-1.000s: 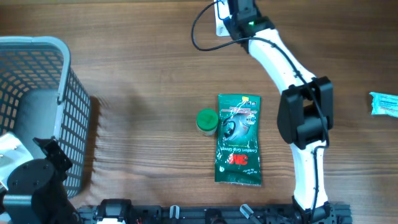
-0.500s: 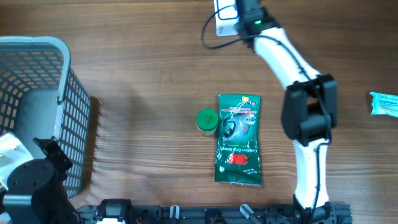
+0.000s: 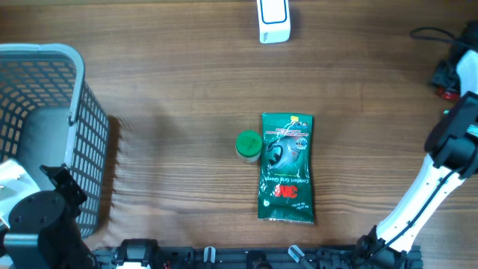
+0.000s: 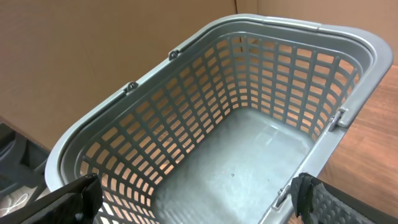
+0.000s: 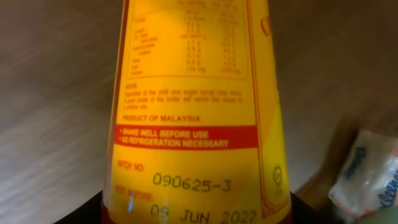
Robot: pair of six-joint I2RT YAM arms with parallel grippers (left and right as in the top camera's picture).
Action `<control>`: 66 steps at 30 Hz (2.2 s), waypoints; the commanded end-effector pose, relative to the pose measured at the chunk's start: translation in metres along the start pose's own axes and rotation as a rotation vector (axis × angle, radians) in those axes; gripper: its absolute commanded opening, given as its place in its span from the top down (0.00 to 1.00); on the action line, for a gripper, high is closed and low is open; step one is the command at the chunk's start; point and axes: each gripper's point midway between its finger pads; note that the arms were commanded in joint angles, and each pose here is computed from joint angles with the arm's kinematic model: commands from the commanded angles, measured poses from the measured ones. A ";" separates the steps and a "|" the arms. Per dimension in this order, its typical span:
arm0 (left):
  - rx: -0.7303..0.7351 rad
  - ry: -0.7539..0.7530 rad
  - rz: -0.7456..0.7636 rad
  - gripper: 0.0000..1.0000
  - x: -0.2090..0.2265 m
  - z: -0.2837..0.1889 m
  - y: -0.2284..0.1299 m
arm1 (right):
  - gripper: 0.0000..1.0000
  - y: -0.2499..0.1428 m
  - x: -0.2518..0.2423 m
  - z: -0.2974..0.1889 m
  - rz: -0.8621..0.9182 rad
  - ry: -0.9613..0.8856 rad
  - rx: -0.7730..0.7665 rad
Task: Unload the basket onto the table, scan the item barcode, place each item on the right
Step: 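Carry the sauce bottle to the right edge and release it, then reach the right gripper to the green-lidded jar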
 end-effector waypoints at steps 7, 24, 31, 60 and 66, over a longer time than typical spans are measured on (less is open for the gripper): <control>-0.007 0.018 -0.003 0.00 0.004 -0.001 0.002 | 0.00 0.042 -0.056 -0.174 0.463 0.199 -0.240; -0.008 0.018 -0.003 0.00 0.004 -0.001 0.002 | 0.00 -0.263 0.242 -0.426 0.456 0.651 0.482; -0.008 0.018 -0.003 0.00 0.004 -0.001 0.002 | 0.00 -0.358 0.339 -0.331 0.332 0.428 0.833; -0.007 0.018 -0.003 0.00 0.004 -0.001 0.002 | 0.05 -0.299 0.342 -0.323 -0.971 0.349 -0.001; -0.008 0.018 -0.003 0.00 0.004 -0.001 0.002 | 0.00 -0.276 0.329 -0.376 -0.180 0.393 0.140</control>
Point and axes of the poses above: each gripper's point midway between its finger pads, its own z axis out along the fingers, its own x axis along the line the jaws close on, y = z × x, and after that the axes turned 5 degrees about -z, right-handed
